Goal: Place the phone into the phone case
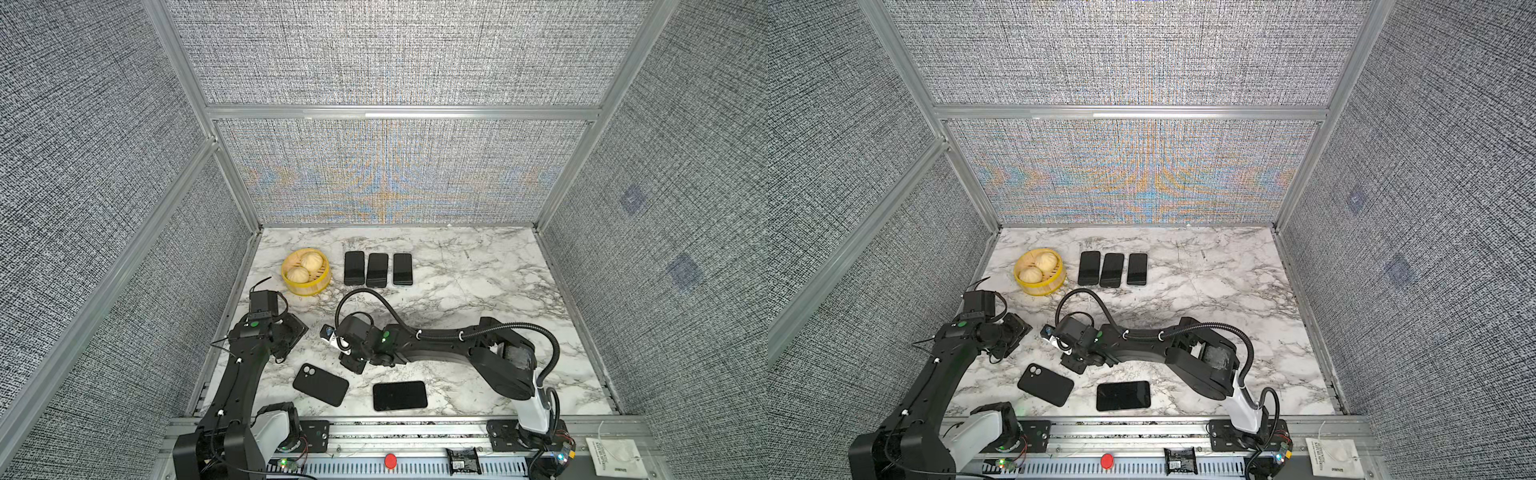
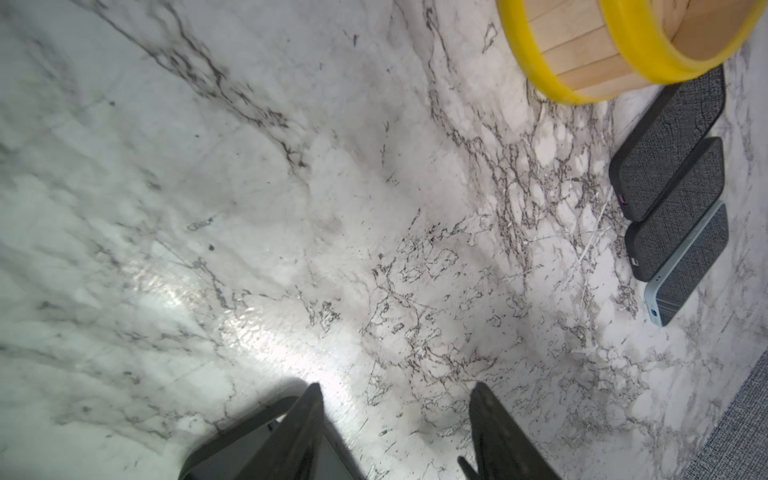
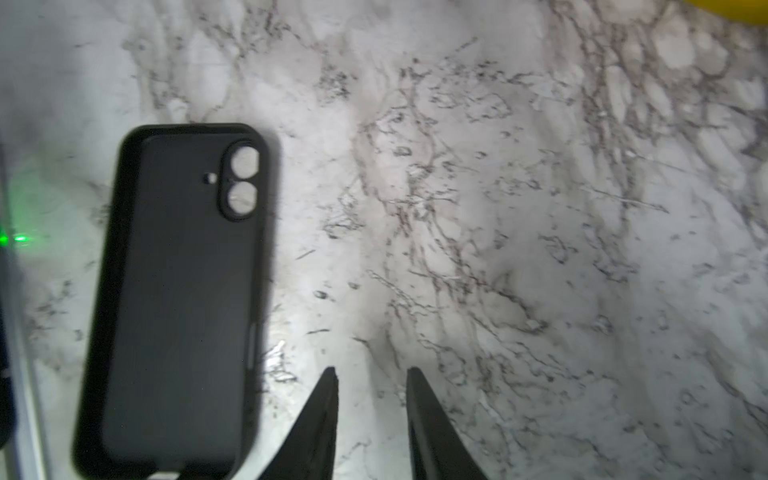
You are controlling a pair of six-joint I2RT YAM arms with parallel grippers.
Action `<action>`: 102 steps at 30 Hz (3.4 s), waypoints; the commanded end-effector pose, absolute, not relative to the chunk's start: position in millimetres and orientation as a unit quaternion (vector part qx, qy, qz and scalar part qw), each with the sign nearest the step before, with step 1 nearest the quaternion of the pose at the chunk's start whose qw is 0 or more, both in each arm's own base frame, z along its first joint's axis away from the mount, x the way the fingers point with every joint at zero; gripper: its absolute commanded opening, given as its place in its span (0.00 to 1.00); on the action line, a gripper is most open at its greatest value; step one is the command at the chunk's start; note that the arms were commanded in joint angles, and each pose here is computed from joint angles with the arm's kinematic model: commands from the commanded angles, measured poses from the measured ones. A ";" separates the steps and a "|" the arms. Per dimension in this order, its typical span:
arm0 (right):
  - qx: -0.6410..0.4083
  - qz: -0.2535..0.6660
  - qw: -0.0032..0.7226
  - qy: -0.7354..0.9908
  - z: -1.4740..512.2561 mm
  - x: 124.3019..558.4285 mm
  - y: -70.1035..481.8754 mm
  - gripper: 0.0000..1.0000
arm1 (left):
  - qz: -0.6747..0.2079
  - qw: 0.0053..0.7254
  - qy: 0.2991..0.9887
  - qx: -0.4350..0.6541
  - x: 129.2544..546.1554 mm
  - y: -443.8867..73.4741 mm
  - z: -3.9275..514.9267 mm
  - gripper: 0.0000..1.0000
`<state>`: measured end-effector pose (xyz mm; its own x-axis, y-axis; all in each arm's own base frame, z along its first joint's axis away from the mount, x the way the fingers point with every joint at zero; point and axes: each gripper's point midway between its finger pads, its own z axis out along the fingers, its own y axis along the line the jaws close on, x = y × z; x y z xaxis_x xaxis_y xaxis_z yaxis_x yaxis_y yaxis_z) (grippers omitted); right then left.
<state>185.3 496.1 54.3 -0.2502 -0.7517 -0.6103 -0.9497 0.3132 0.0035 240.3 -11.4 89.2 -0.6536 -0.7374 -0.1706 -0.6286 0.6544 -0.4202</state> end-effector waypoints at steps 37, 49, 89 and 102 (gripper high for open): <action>-0.389 0.135 0.258 0.874 47.6 256.4 436.7 0.00 | -0.173 0.159 0.897 -0.374 245.3 -12.9 87.7 0.58; -0.206 0.122 0.240 0.941 30.9 306.3 366.6 0.00 | -0.262 0.127 0.895 -0.336 259.0 -50.3 75.8 0.57; -0.714 0.105 0.104 0.684 37.4 100.4 322.7 0.82 | -0.312 0.028 0.926 -0.210 239.0 -140.1 37.4 0.57; -0.698 0.095 0.104 0.702 14.6 104.8 329.6 0.89 | -0.311 0.023 0.927 -0.211 239.6 -140.4 33.6 0.57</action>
<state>104.0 329.4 17.9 0.0104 -0.9597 -0.2808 -0.9999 -0.0068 -0.0139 237.6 -139.6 33.7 -0.9055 -0.4127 0.0986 -0.3896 0.7167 -0.5784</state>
